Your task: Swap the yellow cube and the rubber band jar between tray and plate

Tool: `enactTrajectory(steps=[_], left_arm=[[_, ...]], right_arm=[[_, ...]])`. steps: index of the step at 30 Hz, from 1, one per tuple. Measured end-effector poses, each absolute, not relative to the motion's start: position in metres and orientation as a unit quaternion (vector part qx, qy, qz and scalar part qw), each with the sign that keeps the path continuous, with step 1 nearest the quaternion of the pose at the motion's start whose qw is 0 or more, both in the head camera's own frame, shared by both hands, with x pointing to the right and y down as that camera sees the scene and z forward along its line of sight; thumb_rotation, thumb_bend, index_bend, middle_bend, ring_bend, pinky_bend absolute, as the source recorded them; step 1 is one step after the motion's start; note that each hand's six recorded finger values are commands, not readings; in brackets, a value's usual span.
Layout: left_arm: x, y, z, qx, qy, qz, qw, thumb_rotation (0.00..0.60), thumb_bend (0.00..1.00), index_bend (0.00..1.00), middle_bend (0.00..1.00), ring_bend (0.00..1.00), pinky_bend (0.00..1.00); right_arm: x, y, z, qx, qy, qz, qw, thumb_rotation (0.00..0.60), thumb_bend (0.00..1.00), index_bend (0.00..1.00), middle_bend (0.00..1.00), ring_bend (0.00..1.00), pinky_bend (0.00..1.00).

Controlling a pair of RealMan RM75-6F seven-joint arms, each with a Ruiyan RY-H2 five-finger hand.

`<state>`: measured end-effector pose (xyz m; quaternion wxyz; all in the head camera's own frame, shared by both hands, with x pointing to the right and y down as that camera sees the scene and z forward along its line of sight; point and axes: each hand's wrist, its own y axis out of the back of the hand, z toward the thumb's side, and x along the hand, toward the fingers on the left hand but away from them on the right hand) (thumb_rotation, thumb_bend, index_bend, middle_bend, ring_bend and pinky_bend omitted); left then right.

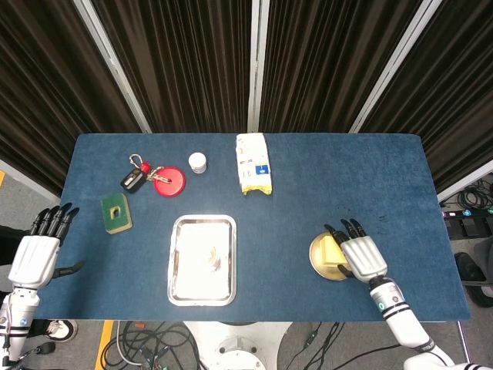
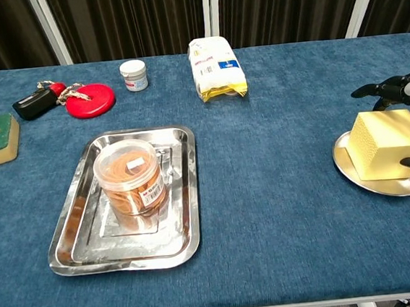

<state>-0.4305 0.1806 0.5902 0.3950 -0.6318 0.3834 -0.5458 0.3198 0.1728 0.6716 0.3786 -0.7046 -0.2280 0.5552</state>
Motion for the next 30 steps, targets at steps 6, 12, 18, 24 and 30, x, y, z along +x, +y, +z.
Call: enactTrajectory(steps=[6,12,18,24,30], left_arm=[[-0.431,0.181,0.590,-0.631,0.385,-0.545,0.396,0.600,0.00,0.04,0.00,0.00,0.06],[-0.430,0.180,0.587,-0.631,0.385,-0.543,0.399,0.600,0.00,0.04,0.00,0.00,0.06],[-0.432,0.182,0.588,-0.630,0.386,-0.544,0.397,0.600,0.00,0.04,0.00,0.00,0.06],[-0.436,0.183,0.592,-0.631,0.385,-0.548,0.391,0.600,0.00,0.04,0.00,0.00,0.06],[-0.438,0.184,0.593,-0.630,0.386,-0.548,0.391,0.600,0.00,0.04,0.00,0.00,0.06]], right_arm=[[0.316,0.166,0.659,-0.707,-0.256,0.529,0.392,0.600,0.24,0.24,0.41,0.01,0.00],[0.294,0.140,0.639,-0.709,-0.270,0.493,0.425,0.600,0.24,0.24,0.40,0.01,0.00],[0.254,0.118,0.649,-0.727,-0.246,0.472,0.434,0.600,0.23,0.24,0.40,0.01,0.00],[0.213,0.105,0.677,-0.749,-0.221,0.464,0.419,0.600,0.21,0.20,0.38,0.01,0.00],[0.201,0.106,0.702,-0.751,-0.197,0.484,0.405,0.600,0.16,0.05,0.30,0.00,0.00]])
